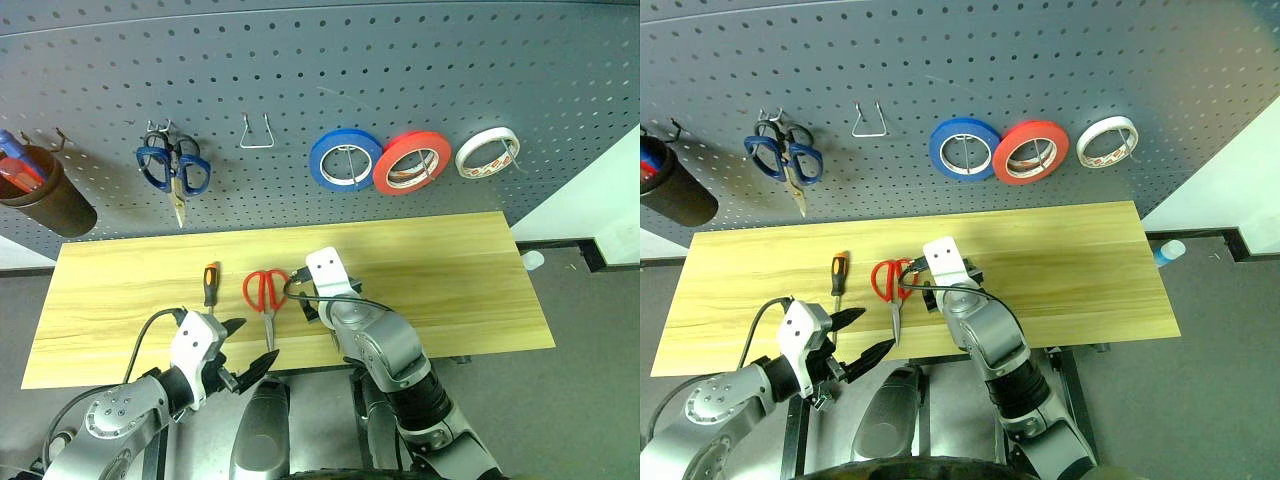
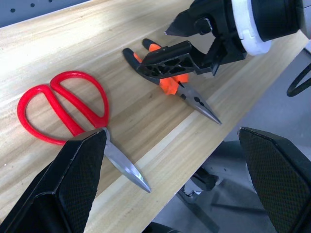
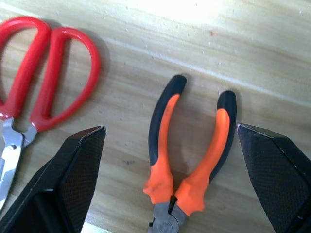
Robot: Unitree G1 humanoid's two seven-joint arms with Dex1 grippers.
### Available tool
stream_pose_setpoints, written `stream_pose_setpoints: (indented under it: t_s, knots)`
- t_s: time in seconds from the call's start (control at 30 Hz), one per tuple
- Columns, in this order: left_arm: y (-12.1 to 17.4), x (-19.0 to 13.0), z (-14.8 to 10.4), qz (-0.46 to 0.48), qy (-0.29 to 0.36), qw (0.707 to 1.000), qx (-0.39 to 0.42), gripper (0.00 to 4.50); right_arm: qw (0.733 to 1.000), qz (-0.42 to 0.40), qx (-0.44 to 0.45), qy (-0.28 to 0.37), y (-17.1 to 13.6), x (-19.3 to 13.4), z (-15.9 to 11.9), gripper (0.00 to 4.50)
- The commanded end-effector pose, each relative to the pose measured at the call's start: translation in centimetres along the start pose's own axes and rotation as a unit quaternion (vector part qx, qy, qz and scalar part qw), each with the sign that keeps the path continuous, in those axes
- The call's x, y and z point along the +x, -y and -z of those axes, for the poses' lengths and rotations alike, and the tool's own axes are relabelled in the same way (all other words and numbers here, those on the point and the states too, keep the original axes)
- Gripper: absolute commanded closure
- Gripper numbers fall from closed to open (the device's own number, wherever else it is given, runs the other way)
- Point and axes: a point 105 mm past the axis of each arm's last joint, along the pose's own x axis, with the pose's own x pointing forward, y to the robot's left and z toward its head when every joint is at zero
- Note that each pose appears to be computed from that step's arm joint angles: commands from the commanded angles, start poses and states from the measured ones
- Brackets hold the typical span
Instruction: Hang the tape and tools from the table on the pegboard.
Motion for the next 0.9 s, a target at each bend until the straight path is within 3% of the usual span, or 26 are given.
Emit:
stream_pose_setpoints:
  t_s: [0.03,0.9]
  knots:
    - [0.4,-0.4,-0.5,0.004,0.007,1.0,0.005,0.0,0.996,-0.077,0.052,-0.014,-4.8,-1.1,0.1,0.02]
    - [1.1,-1.2,-0.6,0.007,-0.002,1.0,0.0,0.0,0.996,-0.06,0.051,-0.032,-4.7,0.1,0.6,0.02]
